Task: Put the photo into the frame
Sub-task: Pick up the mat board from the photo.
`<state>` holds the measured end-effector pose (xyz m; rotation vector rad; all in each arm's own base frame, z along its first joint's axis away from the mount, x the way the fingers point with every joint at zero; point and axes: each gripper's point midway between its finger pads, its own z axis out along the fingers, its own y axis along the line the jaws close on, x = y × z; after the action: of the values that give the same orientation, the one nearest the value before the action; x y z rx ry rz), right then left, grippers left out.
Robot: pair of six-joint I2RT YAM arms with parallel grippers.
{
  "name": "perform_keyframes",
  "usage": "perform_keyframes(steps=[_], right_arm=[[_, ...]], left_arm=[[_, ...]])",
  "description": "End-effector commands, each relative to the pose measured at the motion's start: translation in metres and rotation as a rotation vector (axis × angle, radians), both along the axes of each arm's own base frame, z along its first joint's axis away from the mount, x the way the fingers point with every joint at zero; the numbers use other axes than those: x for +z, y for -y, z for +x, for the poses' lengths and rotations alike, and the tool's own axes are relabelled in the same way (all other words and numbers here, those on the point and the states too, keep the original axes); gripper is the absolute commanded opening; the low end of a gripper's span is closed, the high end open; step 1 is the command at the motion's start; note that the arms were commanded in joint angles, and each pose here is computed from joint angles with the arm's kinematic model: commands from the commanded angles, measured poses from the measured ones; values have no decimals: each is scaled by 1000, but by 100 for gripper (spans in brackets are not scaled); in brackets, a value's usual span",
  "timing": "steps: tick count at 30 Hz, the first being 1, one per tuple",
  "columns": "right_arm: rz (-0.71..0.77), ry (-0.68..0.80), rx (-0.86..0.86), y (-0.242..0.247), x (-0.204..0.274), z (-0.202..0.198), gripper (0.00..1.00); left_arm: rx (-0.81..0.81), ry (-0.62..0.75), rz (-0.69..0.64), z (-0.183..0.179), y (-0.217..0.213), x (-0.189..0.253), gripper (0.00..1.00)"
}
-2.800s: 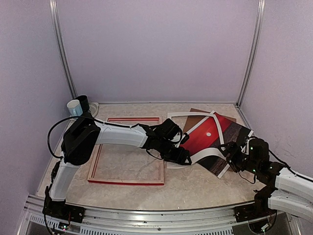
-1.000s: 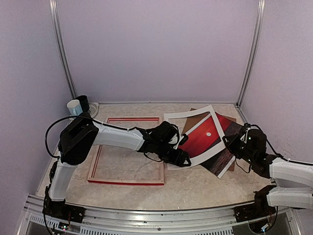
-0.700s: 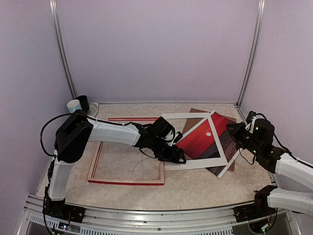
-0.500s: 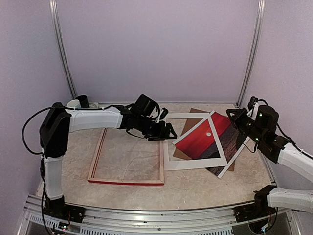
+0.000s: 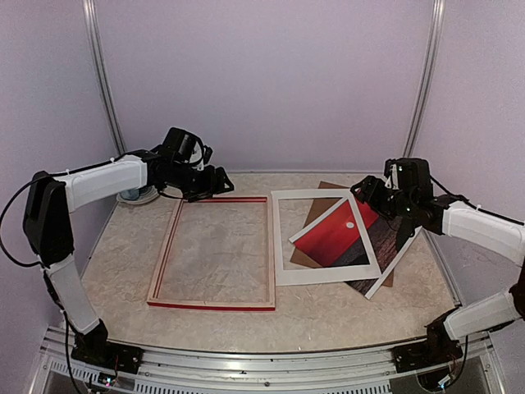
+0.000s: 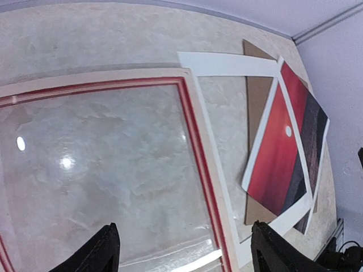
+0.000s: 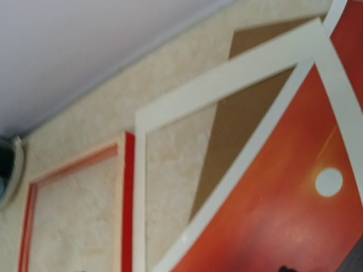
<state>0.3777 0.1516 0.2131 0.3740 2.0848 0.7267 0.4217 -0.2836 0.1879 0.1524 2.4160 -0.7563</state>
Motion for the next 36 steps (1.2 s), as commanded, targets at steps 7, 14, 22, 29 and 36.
perform_keyframes(steps=[7, 14, 22, 29, 36], right_arm=[[-29, -29, 125, -16, -18, 0, 72], [-53, -8, 133, -13, -15, -5, 72], [-49, -19, 134, -11, -24, -11, 72], [-37, -33, 142, -13, -32, -13, 72], [-21, -38, 149, -15, -35, -13, 71]], left_arm=[[282, -12, 95, 96, -104, -40, 78], [349, -29, 152, 135, -119, -77, 78], [377, -66, 227, 146, -131, -123, 78], [407, -30, 280, 154, -140, -129, 78], [418, -30, 313, 160, -145, -143, 78]])
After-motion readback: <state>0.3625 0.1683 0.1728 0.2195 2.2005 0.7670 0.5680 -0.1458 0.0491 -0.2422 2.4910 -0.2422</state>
